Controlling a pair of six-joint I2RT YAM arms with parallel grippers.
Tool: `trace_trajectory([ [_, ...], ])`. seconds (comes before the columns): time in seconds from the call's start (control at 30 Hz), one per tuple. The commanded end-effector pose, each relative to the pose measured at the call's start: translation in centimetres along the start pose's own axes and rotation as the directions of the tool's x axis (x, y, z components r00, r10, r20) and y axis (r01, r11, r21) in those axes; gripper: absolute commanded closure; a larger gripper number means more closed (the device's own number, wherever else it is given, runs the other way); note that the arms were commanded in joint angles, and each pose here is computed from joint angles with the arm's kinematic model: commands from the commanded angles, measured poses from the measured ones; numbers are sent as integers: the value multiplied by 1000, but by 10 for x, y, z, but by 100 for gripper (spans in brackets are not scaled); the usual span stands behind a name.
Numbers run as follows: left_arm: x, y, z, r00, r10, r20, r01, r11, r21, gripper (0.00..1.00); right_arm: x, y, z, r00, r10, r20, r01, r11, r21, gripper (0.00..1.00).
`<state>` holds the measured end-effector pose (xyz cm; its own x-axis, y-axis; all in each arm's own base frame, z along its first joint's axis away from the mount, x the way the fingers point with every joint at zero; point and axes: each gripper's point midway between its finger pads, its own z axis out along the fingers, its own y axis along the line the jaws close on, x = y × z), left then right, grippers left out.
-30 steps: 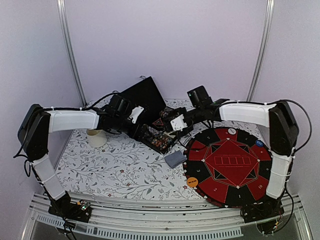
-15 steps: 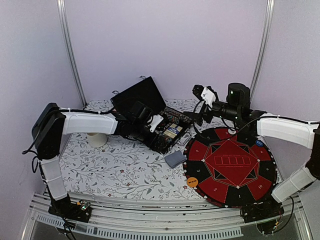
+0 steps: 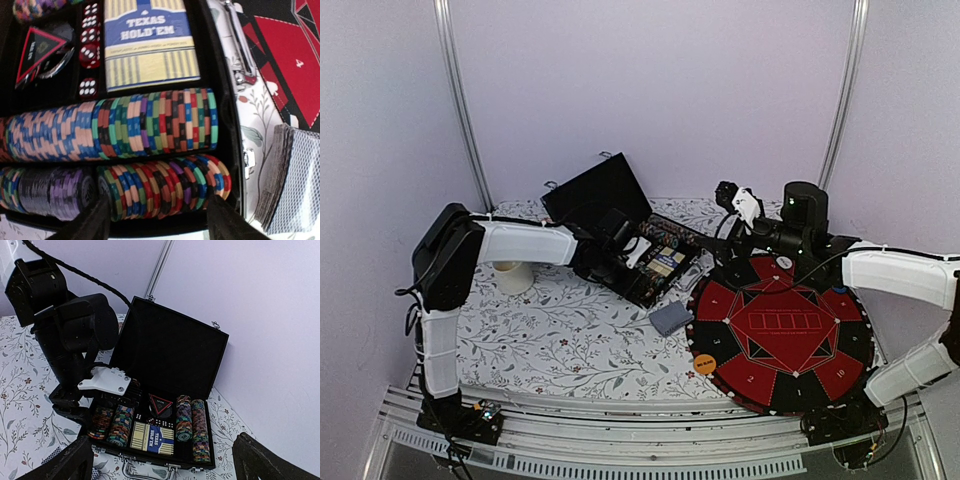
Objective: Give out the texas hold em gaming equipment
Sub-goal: Pick up the pile of poker chips from the chip case.
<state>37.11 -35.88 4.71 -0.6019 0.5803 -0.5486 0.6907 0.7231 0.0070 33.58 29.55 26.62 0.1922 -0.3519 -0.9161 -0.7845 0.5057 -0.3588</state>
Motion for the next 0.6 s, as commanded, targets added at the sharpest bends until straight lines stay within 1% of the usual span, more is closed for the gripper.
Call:
trace_trajectory([
  [0.0, 3, 11, 2, 999, -35, -27, 34, 999, -25, 35, -10, -1, -8, 999, -10, 39, 10, 1000, 11, 1],
  [0.23, 11, 20, 8, 996, -75, -47, 74, 997, -18, 41, -8, 2, -9, 999, -15, 39, 15, 1000, 3, 1],
  [0.37, 12, 22, 13, 996, -73, -50, 72, 997, -27, 49, -8, 2, -9, 999, -17, 39, 17, 1000, 3, 1],
  [0.57, 18, 29, 17, 995, -64, -73, 59, 996, -71, 50, -6, 3, -9, 999, -9, 37, 9, 1000, -4, 1],
])
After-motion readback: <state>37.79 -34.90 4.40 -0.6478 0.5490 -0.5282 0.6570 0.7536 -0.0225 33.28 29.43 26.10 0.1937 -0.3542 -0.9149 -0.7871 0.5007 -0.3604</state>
